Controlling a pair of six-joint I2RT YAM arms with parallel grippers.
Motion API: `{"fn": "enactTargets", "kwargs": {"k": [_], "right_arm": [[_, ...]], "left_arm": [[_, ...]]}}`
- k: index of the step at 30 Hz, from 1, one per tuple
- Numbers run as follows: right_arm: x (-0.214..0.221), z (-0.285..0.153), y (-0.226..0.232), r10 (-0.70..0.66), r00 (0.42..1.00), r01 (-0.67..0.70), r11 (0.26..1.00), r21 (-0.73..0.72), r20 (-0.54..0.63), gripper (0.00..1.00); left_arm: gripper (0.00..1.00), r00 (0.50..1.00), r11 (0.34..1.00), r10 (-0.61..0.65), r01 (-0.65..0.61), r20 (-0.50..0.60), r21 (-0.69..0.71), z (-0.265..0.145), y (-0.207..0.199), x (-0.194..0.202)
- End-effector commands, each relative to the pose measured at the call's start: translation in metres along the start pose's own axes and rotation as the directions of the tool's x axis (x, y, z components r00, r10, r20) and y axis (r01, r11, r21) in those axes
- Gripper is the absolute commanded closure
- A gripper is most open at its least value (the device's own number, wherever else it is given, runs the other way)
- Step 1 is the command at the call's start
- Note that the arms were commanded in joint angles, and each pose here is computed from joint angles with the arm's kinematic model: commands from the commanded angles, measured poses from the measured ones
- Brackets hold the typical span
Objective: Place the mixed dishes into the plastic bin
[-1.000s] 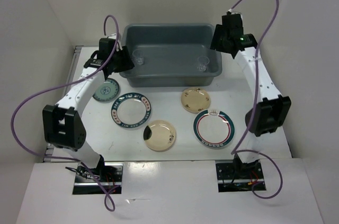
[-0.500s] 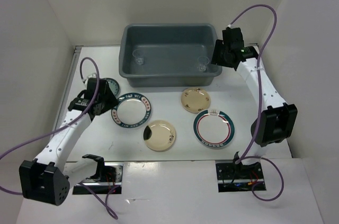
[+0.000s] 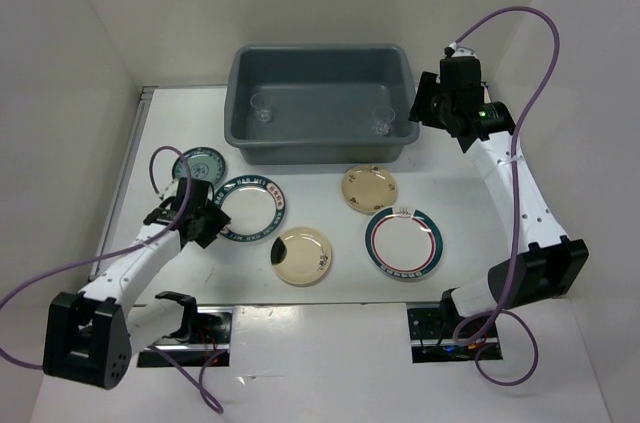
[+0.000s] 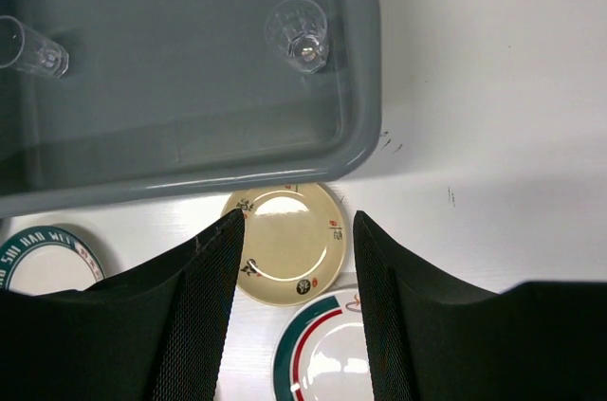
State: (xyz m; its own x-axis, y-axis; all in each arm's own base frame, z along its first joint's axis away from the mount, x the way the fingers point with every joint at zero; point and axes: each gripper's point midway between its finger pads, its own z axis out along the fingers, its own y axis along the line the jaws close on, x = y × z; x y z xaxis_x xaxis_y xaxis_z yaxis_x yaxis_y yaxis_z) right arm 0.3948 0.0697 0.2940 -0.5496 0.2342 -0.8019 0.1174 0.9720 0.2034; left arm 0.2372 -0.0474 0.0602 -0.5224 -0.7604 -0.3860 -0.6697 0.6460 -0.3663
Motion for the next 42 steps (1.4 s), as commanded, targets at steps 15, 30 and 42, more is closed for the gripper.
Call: {"fn": "enactTargets", "kwargs": {"k": [15,30,42], "right_arm": [[-0.009,-0.003,-0.001,-0.005,0.999,0.005,1.000,0.008,0.052,0.44],[-0.010,-0.001,0.001,-0.014,0.999,0.014,1.000,0.000,0.048,0.44],[-0.008,0.002,0.009,-0.014,0.999,0.016,0.999,-0.039,0.035,0.44]], "left_arm": [[0.48,0.995,0.996,-0.088,0.089,-0.044,0.019,0.045,-0.015,0.010],[0.94,0.992,0.992,-0.128,0.128,-0.001,0.013,0.045,-0.013,0.003],[1.00,0.972,0.965,-0.226,0.213,0.071,0.152,-0.015,-0.023,-0.017]]}}
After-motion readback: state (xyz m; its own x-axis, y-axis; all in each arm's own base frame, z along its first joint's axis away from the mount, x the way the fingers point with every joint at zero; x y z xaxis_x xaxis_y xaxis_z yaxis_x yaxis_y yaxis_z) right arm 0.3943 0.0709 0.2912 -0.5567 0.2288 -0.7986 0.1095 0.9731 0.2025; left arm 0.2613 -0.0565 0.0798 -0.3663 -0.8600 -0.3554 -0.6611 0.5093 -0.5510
